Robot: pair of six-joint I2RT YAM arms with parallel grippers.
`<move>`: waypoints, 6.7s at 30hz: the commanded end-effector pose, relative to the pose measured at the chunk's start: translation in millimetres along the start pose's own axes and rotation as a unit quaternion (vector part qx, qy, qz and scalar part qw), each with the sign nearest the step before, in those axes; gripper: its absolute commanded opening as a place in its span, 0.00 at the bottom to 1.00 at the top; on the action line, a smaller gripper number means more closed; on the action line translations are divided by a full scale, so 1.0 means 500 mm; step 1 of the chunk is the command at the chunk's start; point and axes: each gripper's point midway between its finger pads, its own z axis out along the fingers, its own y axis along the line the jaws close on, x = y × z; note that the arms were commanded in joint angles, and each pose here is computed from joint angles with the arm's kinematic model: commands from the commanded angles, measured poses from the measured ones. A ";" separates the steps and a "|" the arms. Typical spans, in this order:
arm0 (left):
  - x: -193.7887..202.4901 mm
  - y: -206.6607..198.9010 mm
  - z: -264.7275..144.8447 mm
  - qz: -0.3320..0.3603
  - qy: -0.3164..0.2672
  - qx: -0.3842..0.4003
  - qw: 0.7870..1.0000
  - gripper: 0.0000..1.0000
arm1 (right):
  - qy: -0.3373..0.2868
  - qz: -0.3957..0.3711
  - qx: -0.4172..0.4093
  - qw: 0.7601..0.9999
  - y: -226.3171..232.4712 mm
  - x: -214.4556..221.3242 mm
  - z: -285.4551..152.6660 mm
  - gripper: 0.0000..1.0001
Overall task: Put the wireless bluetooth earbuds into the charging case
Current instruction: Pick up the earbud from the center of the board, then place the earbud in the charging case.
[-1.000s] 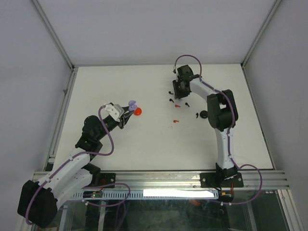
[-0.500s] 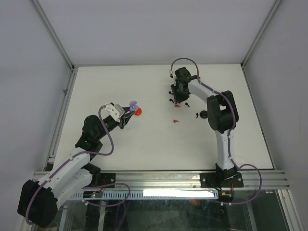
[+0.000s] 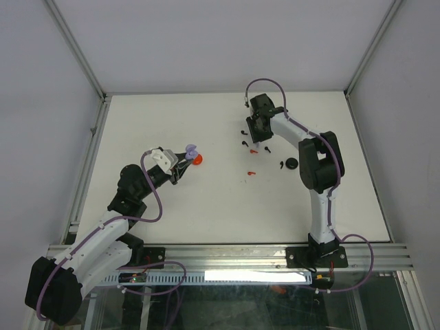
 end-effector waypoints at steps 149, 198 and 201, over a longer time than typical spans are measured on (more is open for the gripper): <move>-0.294 -0.073 -0.002 -0.184 -0.295 0.136 0.928 0.00 | -0.625 -0.255 -0.399 0.621 0.468 -0.036 -0.819 0.17; -0.266 -0.082 -0.003 -0.105 -0.280 0.131 0.945 0.00 | -0.562 -0.157 -0.281 0.762 0.368 -0.088 -0.738 0.86; -0.266 -0.087 -0.004 -0.104 -0.279 0.138 0.945 0.00 | -0.560 -0.148 -0.281 0.765 0.360 -0.089 -0.738 0.86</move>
